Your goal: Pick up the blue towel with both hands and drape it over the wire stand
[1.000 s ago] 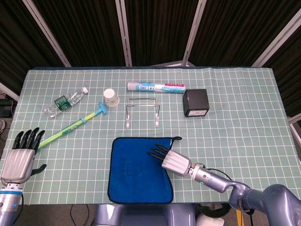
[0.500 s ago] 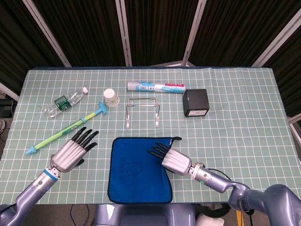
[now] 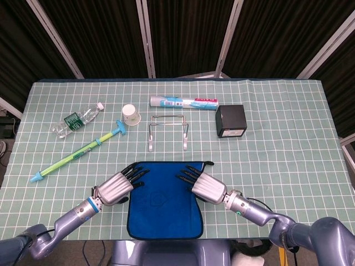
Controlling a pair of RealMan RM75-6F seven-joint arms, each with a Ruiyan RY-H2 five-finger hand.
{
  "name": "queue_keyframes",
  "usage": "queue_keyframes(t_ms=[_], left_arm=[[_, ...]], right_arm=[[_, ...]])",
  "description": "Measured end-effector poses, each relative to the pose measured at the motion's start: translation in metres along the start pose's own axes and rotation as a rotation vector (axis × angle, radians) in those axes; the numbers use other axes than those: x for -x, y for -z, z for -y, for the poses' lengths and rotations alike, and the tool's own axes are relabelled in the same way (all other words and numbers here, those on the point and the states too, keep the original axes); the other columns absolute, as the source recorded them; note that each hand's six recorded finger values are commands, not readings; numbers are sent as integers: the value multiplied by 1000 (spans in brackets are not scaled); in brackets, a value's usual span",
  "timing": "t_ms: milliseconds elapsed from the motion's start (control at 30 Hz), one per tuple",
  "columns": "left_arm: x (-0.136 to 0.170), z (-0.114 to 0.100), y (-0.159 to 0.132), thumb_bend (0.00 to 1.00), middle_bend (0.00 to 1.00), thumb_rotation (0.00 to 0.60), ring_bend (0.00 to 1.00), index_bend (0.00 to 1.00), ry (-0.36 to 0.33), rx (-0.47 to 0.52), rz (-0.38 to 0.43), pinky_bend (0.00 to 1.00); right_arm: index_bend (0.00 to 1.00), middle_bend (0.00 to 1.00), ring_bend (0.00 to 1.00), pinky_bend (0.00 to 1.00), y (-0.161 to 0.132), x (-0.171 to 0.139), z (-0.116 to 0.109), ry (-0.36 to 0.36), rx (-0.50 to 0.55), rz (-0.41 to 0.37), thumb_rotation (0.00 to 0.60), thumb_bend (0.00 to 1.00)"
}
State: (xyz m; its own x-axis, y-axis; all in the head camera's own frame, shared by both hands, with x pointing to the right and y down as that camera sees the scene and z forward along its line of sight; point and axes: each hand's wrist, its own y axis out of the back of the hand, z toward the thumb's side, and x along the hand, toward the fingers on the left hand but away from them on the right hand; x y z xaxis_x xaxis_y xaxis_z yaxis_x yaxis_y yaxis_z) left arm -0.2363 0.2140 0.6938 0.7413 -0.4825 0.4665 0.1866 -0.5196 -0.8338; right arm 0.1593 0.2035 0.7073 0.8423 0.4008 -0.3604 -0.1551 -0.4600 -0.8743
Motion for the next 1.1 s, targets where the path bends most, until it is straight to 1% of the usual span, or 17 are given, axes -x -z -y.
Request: queue_keyframes(t_ms=[133,233,567,733,967,1100], left_arm=[[-5,5,-4,222,0,600,0,312,10,0,12,0],[-7,8,-6,225,0,600,0,312,20,-18,14,0],[-2,12,4,234,0,600,0,312,35,-39,-13,0],[0,15,8,236,0,600,0,312,41,-33,-28,0],[-15,21,-5,236,0,600,0,312,42,-21,-5,0],[-18,21,-7,240,0,600,0,312,39,-27,-5,0]], right_arm=[[815,63,0,0,1,0,0,-1,-2,3,600,449],[819,63,0,0,2,-1,0,-1,-3,7,600,449],[819,63,0,0,4,-1,2,-2,2,14,600,449],[807,64,0,0,2,-1,3,0,5,11,600,449],[796,63,0,0,-1,-1,4,4,9,4,600,448],[794,64,0,0,-1,-1,4,2,5,4,600,448]])
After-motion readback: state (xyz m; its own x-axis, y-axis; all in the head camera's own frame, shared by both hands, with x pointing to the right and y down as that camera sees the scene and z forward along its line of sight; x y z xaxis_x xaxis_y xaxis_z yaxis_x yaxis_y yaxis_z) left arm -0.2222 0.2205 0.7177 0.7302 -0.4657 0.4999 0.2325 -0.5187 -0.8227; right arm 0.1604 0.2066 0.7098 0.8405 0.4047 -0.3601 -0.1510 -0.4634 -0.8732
